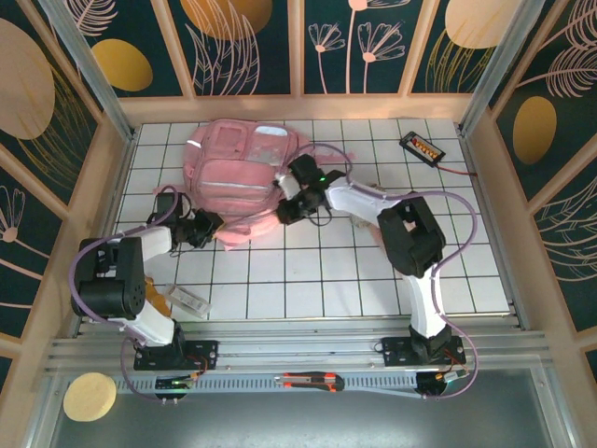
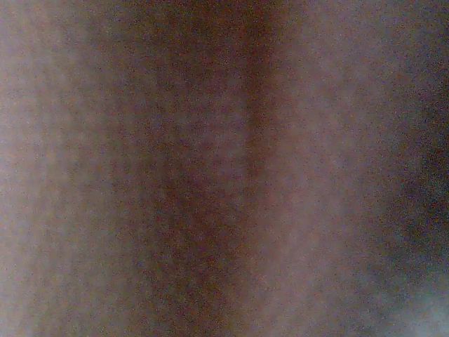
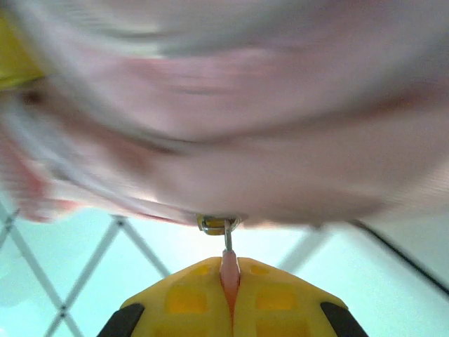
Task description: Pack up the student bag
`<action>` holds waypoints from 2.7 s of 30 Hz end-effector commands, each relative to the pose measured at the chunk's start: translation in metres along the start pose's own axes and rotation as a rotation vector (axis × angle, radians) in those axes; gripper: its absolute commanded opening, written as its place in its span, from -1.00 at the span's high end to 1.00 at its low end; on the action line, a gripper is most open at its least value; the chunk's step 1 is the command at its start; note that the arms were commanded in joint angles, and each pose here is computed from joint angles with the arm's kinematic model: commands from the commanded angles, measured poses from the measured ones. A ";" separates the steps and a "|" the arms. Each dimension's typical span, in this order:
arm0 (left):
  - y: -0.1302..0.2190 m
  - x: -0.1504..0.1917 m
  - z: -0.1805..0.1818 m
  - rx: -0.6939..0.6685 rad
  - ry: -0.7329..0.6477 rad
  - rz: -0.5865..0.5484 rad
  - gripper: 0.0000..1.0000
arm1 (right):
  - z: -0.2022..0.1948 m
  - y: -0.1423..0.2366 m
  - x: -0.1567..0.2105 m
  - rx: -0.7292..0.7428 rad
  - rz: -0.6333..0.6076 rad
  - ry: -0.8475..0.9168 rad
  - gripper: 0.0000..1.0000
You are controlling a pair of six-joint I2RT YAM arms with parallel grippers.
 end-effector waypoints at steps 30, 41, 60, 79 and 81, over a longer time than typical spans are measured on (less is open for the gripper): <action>0.045 0.001 0.005 -0.126 -0.207 -0.006 -0.97 | -0.154 0.097 -0.054 0.293 -0.208 -0.161 -0.48; 0.087 -0.022 -0.051 -0.129 -0.319 -0.150 -0.98 | -0.097 0.076 -0.068 0.101 -0.419 0.603 -0.76; 0.039 -0.042 -0.068 -0.092 -0.229 -0.098 -0.98 | -0.093 -0.031 -0.101 0.159 -0.394 0.841 -0.41; 0.020 -0.044 -0.050 -0.132 -0.223 -0.068 -0.98 | -0.087 -0.044 -0.074 0.169 -0.265 0.911 1.00; 0.022 -0.044 -0.052 -0.126 -0.225 -0.073 -0.98 | -0.083 -0.036 -0.078 0.181 -0.277 0.912 1.00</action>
Point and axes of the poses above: each hand's point on the last joint's axis, 136 mm out from that joint toward the fingers, its own y axis back along the fingers, its own z axis along the line the jaws close on, x = y × z, the point moved 5 cm from there along y, back along the fingers, and after that the axes turned 3 degrees about y, right-handed, at the moved point
